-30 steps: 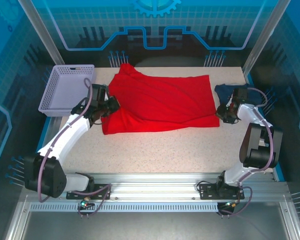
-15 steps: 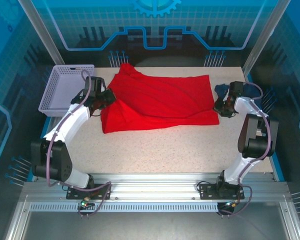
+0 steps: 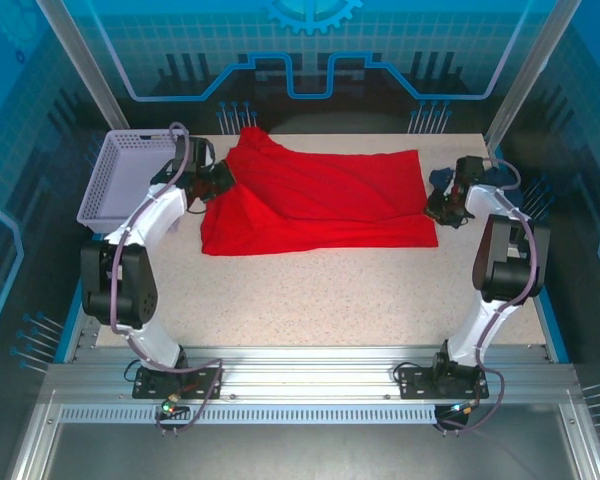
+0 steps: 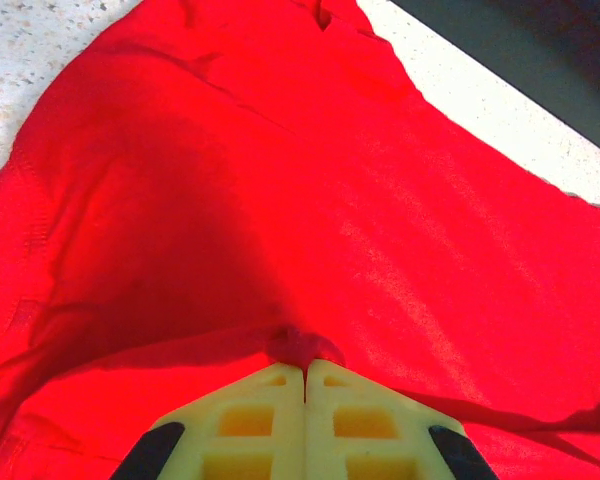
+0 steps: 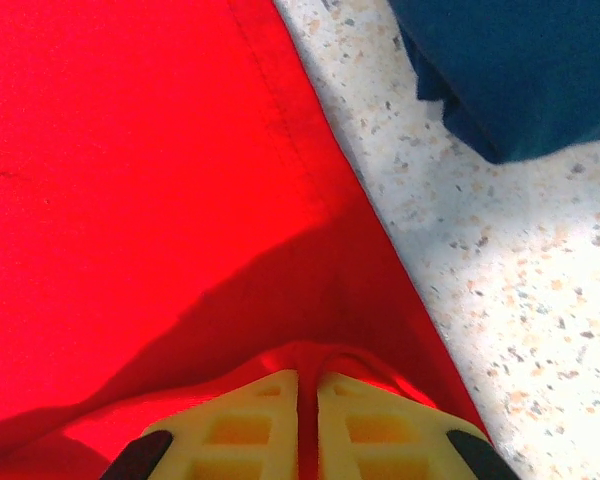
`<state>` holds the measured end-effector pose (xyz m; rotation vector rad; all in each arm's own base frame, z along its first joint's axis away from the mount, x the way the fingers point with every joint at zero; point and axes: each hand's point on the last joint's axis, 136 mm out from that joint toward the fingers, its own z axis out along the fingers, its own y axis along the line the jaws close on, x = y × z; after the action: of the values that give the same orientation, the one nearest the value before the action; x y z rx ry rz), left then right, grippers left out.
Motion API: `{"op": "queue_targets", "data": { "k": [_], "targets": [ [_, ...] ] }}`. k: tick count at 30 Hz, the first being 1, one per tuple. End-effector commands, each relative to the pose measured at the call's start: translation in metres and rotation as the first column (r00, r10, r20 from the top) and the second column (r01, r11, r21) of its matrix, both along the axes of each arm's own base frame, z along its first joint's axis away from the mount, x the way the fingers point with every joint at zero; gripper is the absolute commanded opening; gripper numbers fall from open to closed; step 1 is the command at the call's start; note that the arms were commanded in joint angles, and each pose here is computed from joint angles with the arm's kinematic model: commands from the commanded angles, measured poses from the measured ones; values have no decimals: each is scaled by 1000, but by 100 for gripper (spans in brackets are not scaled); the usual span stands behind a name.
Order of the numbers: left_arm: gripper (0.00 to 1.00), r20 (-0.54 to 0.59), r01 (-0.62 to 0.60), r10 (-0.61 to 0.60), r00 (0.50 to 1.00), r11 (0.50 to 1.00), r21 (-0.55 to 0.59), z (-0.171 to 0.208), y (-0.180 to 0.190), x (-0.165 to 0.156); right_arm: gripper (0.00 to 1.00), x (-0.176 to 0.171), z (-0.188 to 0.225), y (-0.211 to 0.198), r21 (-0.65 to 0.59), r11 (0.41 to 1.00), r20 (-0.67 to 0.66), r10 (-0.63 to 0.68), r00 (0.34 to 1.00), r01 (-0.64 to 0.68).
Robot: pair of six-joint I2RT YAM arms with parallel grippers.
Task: Fold the inside-out t-shirt
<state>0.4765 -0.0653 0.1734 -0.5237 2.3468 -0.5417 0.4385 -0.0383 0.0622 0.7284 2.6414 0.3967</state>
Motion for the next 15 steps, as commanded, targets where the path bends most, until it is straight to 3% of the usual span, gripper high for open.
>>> {"op": "queue_targets", "data": {
  "k": [1, 15],
  "targets": [
    [0, 34, 20, -19, 999, 1000, -12, 9, 1, 12, 11, 10, 2, 11, 22, 999, 3, 24, 1000, -24],
    [0, 8, -15, 15, 1000, 1000, -12, -8, 17, 26, 11, 26, -5, 7, -14, 1000, -17, 23, 1000, -23]
  ]
}}
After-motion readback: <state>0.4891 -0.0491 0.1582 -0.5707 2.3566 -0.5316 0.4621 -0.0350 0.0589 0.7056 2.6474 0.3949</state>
